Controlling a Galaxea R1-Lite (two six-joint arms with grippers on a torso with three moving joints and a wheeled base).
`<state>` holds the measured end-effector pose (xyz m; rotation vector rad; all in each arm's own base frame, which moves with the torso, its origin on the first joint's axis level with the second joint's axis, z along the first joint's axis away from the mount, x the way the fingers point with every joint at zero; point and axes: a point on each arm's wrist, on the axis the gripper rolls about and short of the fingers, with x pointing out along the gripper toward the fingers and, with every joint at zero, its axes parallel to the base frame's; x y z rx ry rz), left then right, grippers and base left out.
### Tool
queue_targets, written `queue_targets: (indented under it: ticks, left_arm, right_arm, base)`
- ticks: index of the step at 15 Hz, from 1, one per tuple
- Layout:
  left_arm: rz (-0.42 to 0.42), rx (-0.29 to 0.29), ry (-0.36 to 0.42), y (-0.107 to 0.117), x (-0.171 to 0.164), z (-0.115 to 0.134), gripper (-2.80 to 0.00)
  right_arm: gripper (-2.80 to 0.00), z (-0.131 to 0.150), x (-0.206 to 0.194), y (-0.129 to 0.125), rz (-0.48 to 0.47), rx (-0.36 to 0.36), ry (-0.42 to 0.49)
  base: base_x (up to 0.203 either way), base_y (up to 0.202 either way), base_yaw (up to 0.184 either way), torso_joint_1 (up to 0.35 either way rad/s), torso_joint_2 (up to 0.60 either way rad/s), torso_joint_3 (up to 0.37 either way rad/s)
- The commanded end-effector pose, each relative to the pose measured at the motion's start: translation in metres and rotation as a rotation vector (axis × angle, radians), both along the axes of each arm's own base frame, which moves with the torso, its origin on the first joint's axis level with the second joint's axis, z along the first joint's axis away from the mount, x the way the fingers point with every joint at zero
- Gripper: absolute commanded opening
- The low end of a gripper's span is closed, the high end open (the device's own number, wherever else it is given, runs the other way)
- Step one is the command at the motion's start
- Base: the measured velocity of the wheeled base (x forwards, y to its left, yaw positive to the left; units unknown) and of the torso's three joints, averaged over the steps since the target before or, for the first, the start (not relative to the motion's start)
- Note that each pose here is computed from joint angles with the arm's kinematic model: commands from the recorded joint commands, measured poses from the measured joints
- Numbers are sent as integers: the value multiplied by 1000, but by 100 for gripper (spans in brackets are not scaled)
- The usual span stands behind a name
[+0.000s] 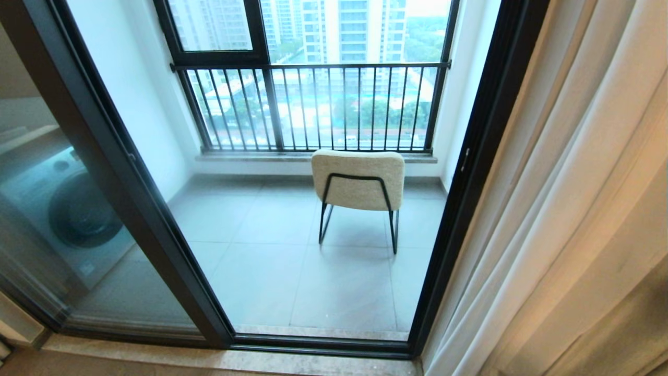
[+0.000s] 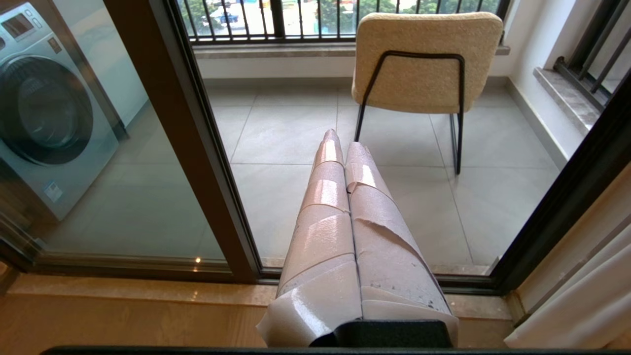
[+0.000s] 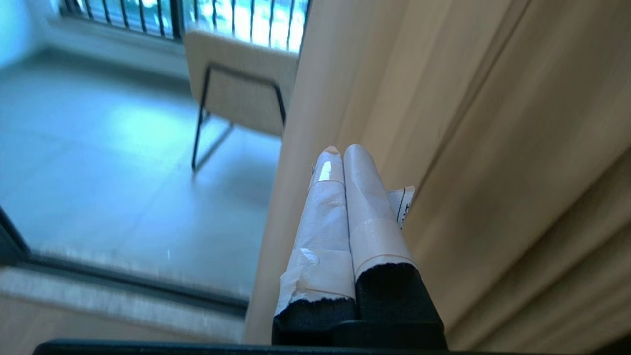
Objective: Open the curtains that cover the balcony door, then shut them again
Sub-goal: Pull the inner curtains open on both sides
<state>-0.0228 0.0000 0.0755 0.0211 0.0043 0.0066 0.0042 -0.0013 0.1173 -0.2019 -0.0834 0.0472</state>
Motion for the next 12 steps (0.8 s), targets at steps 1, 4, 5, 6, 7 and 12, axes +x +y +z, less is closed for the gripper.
queue_targets:
  ticks: [1, 4, 5, 6, 7, 12]
  left_arm:
    - [1, 0, 0, 0, 0, 0, -280]
    - [1, 0, 0, 0, 0, 0, -280]
    - [1, 0, 0, 0, 0, 0, -280]
    - [1, 0, 0, 0, 0, 0, -280]
    - [1, 0, 0, 0, 0, 0, -280]
    - [1, 0, 0, 0, 0, 0, -280]
  right_arm:
    - [-280, -12, -1, 0, -37, -8, 99]
    - [-280, -25, -4, 0, -114, 21, 206]
    - [-280, -28, -6, 1, -91, 30, 221]
    - [-280, -30, -8, 1, -76, 36, 223]
    - [-280, -32, -11, 1, -69, 45, 207]
    - [-280, -41, -24, 2, -22, 76, 121]
  base:
    - [0, 0, 0, 0, 0, 0]
    - [0, 0, 0, 0, 0, 0]
    - [0, 0, 0, 0, 0, 0]
    - [0, 0, 0, 0, 0, 0]
    - [0, 0, 0, 0, 0, 0]
    - [0, 0, 0, 0, 0, 0]
